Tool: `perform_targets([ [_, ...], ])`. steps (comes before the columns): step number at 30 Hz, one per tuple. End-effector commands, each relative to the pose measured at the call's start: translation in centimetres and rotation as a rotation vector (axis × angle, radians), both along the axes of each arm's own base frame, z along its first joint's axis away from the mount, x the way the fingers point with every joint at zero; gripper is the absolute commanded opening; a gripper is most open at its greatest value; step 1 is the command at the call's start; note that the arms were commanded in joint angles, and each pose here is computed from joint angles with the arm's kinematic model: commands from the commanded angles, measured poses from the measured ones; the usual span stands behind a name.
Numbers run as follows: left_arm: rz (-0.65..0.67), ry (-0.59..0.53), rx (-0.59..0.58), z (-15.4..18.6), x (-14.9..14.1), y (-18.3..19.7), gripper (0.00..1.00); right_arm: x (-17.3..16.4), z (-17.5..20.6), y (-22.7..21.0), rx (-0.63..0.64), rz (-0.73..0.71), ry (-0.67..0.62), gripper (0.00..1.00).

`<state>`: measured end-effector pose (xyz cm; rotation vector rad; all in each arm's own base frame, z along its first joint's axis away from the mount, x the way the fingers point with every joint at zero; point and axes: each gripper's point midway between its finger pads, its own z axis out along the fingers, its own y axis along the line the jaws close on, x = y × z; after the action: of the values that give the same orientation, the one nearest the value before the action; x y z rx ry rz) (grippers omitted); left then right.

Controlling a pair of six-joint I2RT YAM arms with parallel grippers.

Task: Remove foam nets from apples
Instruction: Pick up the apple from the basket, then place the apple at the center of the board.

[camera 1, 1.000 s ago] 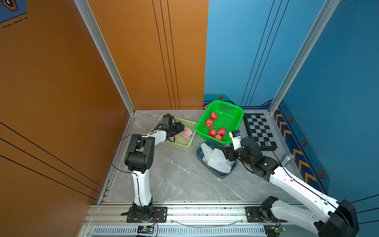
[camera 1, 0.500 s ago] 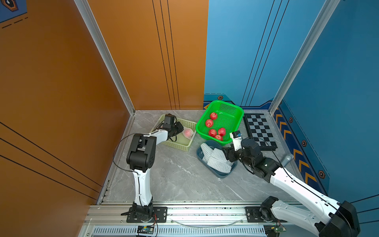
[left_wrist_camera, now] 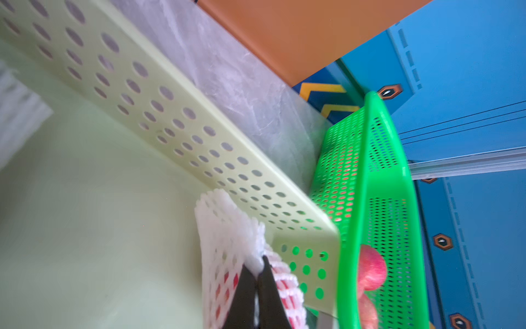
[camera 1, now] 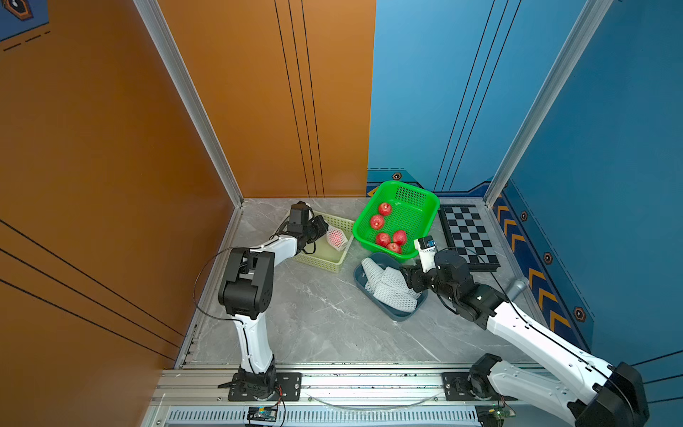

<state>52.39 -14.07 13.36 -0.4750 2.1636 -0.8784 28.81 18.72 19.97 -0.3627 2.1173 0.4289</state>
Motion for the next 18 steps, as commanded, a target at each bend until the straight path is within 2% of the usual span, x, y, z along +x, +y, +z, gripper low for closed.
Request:
perform_targets([
  [1, -0.019, -0.098, -0.095, 4.6, -0.7, 0.2, 0.0, -0.1, -0.3, 0.2, -0.008, 0.011, -0.007, 0.65],
  [9, -0.017, -0.173, -0.172, 9.5, -4.9, 1.6, 0.0, -0.2, -0.4, 0.6, 0.002, 0.028, -0.007, 0.65],
  [15, 0.007, -0.151, -0.182, 9.0, -11.0, 2.3, 0.0, -0.9, -0.6, 3.1, 0.014, 0.145, -0.014, 0.65],
  [18, 0.036, -0.131, -0.14, 8.2, -14.7, 2.8, 0.0, -1.8, -0.4, 5.3, 0.029, 0.24, -0.028, 0.65],
])
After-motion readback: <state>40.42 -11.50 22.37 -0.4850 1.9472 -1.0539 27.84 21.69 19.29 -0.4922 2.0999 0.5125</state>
